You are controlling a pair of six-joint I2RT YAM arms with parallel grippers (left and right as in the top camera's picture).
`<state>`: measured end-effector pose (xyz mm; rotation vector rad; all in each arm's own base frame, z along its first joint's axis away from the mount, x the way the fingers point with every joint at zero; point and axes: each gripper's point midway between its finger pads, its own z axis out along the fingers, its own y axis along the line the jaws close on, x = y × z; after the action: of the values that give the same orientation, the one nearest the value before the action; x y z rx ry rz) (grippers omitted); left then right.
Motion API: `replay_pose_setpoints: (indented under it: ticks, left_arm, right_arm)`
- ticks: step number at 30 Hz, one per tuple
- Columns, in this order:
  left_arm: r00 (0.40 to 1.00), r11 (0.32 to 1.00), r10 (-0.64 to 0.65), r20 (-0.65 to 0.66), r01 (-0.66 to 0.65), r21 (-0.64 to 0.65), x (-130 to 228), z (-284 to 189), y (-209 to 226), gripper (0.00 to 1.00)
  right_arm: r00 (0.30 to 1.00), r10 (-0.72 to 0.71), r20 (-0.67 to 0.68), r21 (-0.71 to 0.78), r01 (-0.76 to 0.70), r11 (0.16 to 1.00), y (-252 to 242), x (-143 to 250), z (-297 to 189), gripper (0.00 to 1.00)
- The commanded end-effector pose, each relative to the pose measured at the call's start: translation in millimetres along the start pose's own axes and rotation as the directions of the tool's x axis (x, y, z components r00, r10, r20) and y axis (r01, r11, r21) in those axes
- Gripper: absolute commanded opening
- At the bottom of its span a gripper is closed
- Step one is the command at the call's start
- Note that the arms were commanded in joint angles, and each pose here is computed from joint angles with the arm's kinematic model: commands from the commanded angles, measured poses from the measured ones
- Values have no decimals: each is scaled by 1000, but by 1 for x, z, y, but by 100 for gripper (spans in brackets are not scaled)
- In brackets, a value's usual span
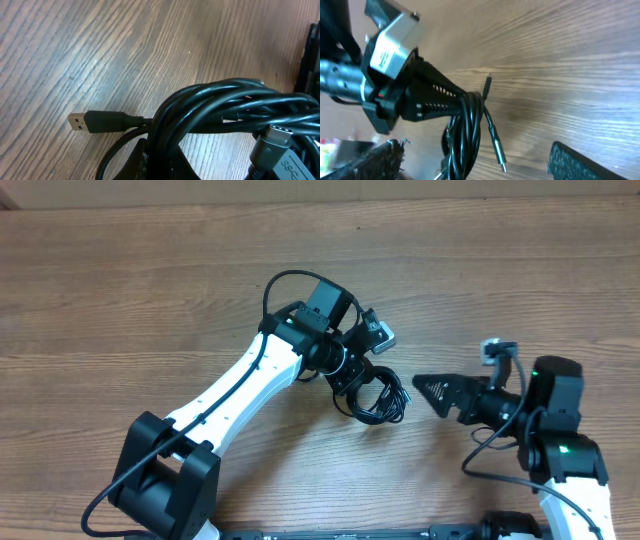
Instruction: Untangle cables
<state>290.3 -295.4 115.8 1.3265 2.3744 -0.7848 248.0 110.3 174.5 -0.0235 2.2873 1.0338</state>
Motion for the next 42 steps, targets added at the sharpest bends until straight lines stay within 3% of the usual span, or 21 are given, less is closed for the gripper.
replay_pose_setpoints:
  ticks: [1,4,9,13,15,17,19,20,22,25,26,27,30,33,34,36,39,40,42]
  left_arm:
    - [999,999,-31,39,32,-10,-10,-11,1,4]
    - [998,1000,-24,55,23,13,-14,-11,-2,4]
    - [997,998,-16,70,12,57,-17,-11,-10,4]
    - [997,998,-17,69,14,55,-17,-11,-10,4]
    - [997,999,-18,69,15,44,-17,-11,-7,4]
    - [995,996,-81,66,83,-30,-16,-12,8,4]
    - [963,955,-248,102,260,-141,-18,-16,33,4]
    - [900,882,-402,166,429,-193,-20,-22,52,4]
    - [823,805,-518,233,561,-192,-22,-29,67,4]
    - [640,643,-688,341,756,-124,-26,-45,93,4]
    - [553,564,-746,371,821,-90,-24,-51,103,4]
    - [506,521,-773,383,851,-72,-23,-54,108,4]
    - [274,307,-865,420,952,14,-13,-68,128,4]
    - [146,196,-899,412,977,82,-9,-76,137,4]
    - [150,204,-903,402,975,94,-11,-77,136,4]
    - [264,318,-885,383,944,85,-16,-76,131,4]
    - [529,572,-765,368,820,9,-22,-72,121,4]
    - [640,675,-684,350,737,-29,-22,-69,115,4]
    - [801,815,-519,297,569,-110,-17,-63,107,4]
  right_arm:
    - [983,-182,-31,-15,182,983,21,6,1,89]
    - [949,-296,-111,-20,296,955,26,25,17,79]
    - [932,-331,-147,-3,334,942,21,27,40,62]
    - [922,-344,-175,-29,345,938,23,32,53,26]
    - [926,-331,-182,-26,332,943,23,33,53,14]
    - [937,-295,-188,-22,297,955,23,35,52,9]
    - [943,-264,-202,-14,267,964,22,39,50,6]
    - [944,-246,-219,-9,251,968,20,43,49,4]
    - [943,-229,-242,-1,236,972,18,48,47,4]
    - [937,-194,-291,8,205,979,15,61,44,4]
    - [934,-181,-307,14,195,981,13,65,43,4]
    - [933,-176,-313,16,191,981,12,66,42,4]
    - [930,-164,-329,22,181,983,11,70,41,4]
    - [930,-164,-329,23,181,983,11,70,41,4]
    - [930,-165,-327,22,182,983,11,70,41,4]
    - [932,-172,-318,19,188,982,12,67,42,4]
    - [939,-179,-293,13,191,981,14,61,44,7]
    - [947,-168,-272,13,178,984,16,56,45,12]
    - [955,-186,-233,1,192,981,20,46,48,19]
